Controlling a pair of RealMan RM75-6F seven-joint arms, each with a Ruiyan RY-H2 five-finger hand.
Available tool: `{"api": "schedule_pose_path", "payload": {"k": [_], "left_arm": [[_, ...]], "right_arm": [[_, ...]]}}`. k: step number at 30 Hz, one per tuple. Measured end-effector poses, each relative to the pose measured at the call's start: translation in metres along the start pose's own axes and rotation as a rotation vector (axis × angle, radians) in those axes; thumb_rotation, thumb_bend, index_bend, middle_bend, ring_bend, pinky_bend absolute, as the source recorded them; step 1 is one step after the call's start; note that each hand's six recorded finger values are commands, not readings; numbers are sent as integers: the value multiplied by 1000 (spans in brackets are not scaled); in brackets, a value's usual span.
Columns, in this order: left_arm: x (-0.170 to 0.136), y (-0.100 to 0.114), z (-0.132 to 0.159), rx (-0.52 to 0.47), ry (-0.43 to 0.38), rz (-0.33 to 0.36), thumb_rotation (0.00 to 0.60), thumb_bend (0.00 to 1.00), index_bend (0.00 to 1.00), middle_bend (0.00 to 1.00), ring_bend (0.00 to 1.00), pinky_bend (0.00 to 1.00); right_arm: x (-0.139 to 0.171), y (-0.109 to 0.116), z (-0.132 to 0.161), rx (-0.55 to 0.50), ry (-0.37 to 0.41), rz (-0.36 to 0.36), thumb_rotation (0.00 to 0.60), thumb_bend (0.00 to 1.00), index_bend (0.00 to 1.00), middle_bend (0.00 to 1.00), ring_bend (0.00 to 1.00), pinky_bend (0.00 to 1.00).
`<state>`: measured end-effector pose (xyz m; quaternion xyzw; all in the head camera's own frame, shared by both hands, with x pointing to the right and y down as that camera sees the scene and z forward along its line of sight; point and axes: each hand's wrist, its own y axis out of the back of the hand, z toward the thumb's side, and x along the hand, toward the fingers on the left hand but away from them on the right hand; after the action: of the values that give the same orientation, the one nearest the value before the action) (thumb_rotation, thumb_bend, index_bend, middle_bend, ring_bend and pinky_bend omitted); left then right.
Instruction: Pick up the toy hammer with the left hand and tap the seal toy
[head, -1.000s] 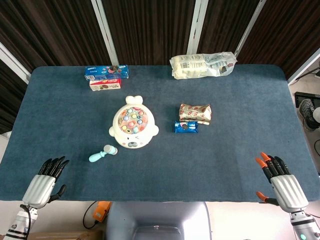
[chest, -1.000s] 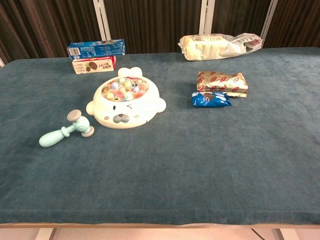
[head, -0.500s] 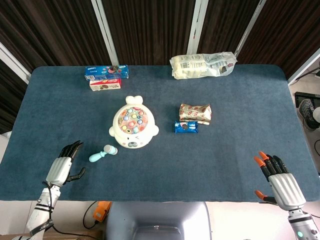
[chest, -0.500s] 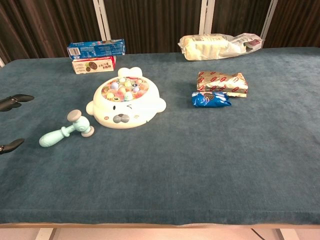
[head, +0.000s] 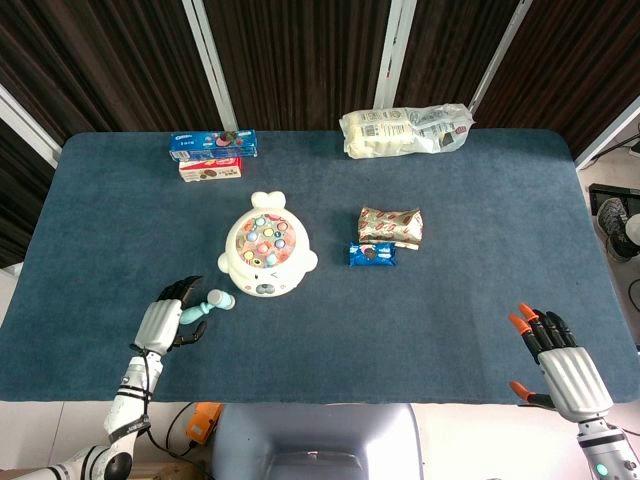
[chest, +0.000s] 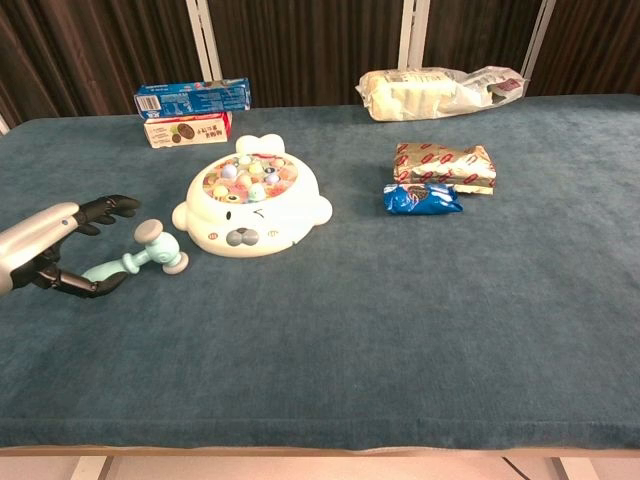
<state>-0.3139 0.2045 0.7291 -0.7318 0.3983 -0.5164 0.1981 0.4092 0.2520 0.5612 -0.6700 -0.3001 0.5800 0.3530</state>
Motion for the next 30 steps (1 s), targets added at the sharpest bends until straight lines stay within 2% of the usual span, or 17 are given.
{"api": "schedule_pose_path", "payload": {"k": [7, 11, 30], "left_arm": [[12, -7, 7, 31, 17, 21, 600, 386, 281, 263, 260, 314], [18, -12, 8, 42, 31, 24, 600, 386, 317, 312, 305, 351], [24, -18, 9, 64, 39, 21, 600, 411, 402, 411, 401, 373]], "right_arm": [[1, 1, -1, -4, 1, -3, 600, 320, 0, 0, 0, 0], [1, 2, -2, -7, 2, -5, 600, 320, 0, 0, 0, 0], [1, 4, -3, -12, -1, -10, 600, 321, 0, 0, 0, 0]]}}
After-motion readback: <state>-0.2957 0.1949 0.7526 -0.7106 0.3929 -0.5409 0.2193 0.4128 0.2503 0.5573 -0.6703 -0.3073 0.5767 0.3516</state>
